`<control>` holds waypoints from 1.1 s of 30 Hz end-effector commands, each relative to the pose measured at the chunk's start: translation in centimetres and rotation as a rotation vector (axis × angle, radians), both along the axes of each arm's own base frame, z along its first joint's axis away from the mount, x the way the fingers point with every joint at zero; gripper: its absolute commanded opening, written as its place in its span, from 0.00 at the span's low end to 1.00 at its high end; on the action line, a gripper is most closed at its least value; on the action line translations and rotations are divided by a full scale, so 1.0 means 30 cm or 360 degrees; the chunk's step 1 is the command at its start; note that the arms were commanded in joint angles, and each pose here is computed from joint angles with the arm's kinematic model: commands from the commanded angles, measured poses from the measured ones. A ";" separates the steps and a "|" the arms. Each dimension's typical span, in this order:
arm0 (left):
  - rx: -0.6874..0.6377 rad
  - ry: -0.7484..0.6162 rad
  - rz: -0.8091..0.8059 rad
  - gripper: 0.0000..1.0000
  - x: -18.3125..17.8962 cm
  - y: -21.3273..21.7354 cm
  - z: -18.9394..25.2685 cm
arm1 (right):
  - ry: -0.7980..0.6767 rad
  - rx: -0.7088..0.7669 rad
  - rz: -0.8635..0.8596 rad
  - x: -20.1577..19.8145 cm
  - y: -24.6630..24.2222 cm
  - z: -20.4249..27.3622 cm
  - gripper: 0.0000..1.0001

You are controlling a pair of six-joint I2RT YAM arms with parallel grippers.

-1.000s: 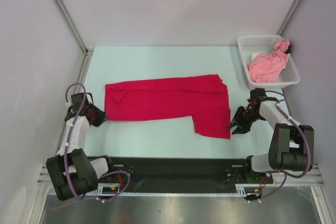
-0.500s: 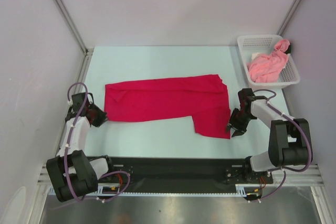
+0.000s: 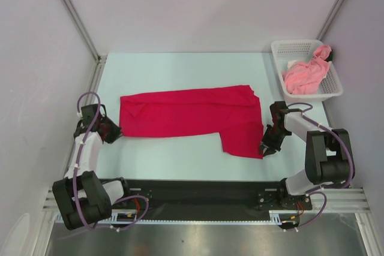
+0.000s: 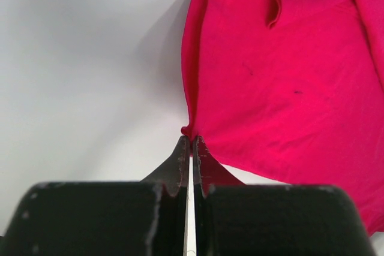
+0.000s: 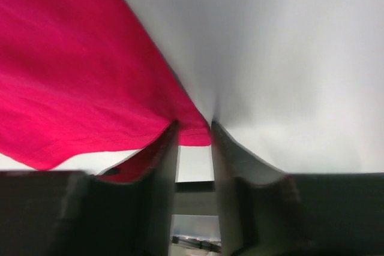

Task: Fold and stack the t-shirts
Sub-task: Flatten the tshirt out

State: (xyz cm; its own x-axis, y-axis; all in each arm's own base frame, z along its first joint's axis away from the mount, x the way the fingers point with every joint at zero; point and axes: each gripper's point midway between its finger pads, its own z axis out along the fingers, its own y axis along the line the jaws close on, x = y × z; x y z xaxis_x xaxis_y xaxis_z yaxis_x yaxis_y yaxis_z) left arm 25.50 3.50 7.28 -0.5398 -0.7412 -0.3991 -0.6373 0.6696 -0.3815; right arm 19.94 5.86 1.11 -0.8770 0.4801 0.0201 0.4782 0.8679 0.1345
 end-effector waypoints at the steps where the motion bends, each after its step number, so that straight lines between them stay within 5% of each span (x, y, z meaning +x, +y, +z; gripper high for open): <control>1: 0.0042 -0.0095 -0.0052 0.00 0.050 0.009 0.064 | 0.0015 -0.0039 0.0019 0.007 0.003 -0.050 0.25; 9: -0.0039 -0.0243 -0.0068 0.00 0.120 -0.031 0.124 | -0.0229 -0.0103 -0.0024 0.132 -0.031 0.065 0.02; 14: 0.0032 -0.0444 -0.0122 0.00 0.211 -0.035 0.294 | -0.0723 0.0003 -0.0072 0.320 -0.017 0.425 0.00; 18: 0.0150 -0.0748 -0.0124 0.00 0.314 -0.005 0.613 | -0.1301 0.0040 -0.0076 0.390 -0.033 0.834 0.00; 25: 0.0394 -0.1314 -0.0523 0.00 0.370 -0.126 1.198 | -0.1984 0.0095 0.0057 0.275 -0.007 1.421 0.00; 29: 0.0525 -0.1712 -0.0661 0.00 0.215 -0.256 1.504 | -0.2408 0.0038 0.0164 0.124 0.001 1.698 0.00; 33: 0.0782 -0.1769 -0.0412 0.00 0.039 -0.190 1.663 | -0.2760 -0.0021 0.0194 -0.047 -0.016 1.904 0.00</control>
